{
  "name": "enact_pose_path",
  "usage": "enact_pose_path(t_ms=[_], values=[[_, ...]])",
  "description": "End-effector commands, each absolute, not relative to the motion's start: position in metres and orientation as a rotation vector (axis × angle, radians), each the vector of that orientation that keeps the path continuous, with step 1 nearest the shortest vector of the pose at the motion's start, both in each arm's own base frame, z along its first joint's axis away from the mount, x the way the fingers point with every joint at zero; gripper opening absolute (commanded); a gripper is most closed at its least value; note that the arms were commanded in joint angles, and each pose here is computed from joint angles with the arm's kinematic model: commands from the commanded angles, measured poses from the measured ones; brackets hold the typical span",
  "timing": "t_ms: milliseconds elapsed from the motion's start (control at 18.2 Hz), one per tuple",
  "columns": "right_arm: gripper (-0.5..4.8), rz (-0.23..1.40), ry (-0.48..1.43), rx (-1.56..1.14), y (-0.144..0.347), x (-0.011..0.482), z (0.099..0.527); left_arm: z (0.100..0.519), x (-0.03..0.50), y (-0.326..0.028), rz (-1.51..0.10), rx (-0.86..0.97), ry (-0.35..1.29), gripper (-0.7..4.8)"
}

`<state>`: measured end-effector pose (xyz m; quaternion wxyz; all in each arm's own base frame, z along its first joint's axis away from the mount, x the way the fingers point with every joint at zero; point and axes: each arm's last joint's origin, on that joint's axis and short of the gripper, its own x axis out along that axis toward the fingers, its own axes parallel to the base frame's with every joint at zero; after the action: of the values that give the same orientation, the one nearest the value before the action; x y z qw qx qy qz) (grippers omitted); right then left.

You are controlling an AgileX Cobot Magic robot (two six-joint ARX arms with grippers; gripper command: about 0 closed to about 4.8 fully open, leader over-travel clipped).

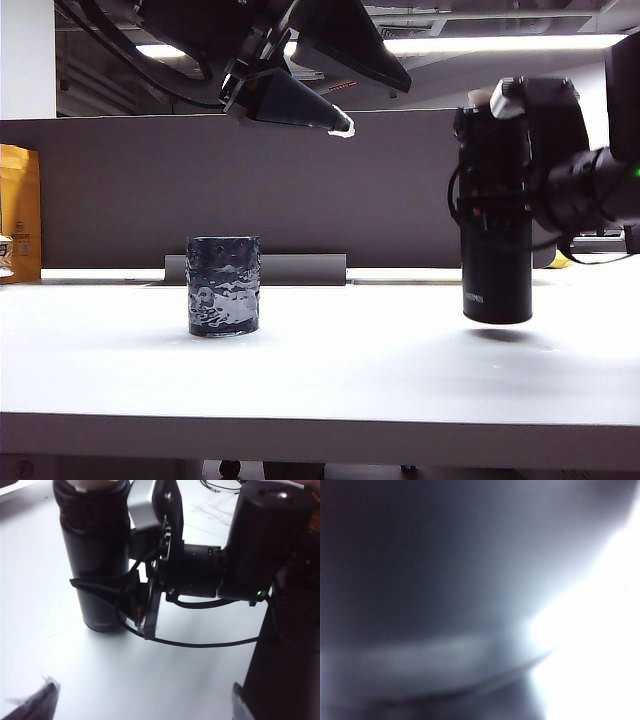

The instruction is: Pick up the black thermos, pour some water into the cup, then place the black thermos back on the table.

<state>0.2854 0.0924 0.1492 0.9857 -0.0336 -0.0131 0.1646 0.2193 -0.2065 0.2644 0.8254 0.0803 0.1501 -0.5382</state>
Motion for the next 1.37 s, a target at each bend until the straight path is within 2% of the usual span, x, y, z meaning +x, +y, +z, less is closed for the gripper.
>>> enact_pose_path(t_ms=[55, 275, 330, 439, 604, 769, 934, 989, 1044, 1099, 1153, 1208, 1373], values=[[0.44, 0.339, -0.052, 0.001, 0.094, 0.288, 0.146, 0.266, 0.219, -0.207, -1.151, 0.171, 0.302, 4.79], [0.45, 0.34, 0.024, -0.011, 0.094, 0.289, 0.136, 0.265, 0.219, -0.207, -1.151, 0.172, 0.31, 4.79], [0.65, 0.34, 0.024, -0.011, 0.094, 0.289, 0.136, 0.265, 0.219, -0.207, -1.151, 0.172, 0.311, 4.79], [2.93, 0.34, 0.022, -0.01, 0.094, 0.289, 0.136, 0.265, 0.219, -0.207, -1.152, 0.172, 0.313, 4.79], [4.76, 0.343, 0.008, -0.008, 0.095, 0.288, 0.139, 0.267, 0.219, -0.207, -1.151, 0.171, 0.309, 4.79], [4.79, 0.343, 0.007, -0.008, 0.093, 0.283, 0.14, 0.27, 0.217, -0.205, -1.151, 0.17, 0.298, 4.79], [4.79, 0.343, 0.047, -0.015, 0.085, 0.257, 0.142, 0.28, 0.212, -0.2, -1.132, 0.168, 0.267, 4.79], [4.49, 0.345, 0.074, -0.017, 0.081, 0.244, 0.143, 0.287, 0.208, -0.195, -1.094, 0.146, 0.266, 4.79], [0.94, 0.398, 0.091, -0.019, 0.078, 0.227, 0.148, 0.296, 0.201, -0.189, -1.075, 0.116, 0.276, 4.79], [0.22, 0.466, 0.095, -0.018, 0.076, 0.215, 0.155, 0.303, 0.193, -0.182, -1.073, 0.11, 0.285, 1.4], [-0.06, 0.498, 0.123, -0.012, 0.073, 0.205, 0.165, 0.311, 0.184, -0.174, -1.072, 0.112, 0.285, 0.11], [-0.06, 0.506, 0.165, -0.009, 0.068, 0.188, 0.187, 0.324, 0.167, -0.158, -1.069, 0.112, 0.271, -0.06], [-0.06, 0.473, 0.136, -0.002, 0.053, 0.144, 0.231, 0.345, 0.131, -0.127, -1.064, 0.114, 0.234, -0.06]])
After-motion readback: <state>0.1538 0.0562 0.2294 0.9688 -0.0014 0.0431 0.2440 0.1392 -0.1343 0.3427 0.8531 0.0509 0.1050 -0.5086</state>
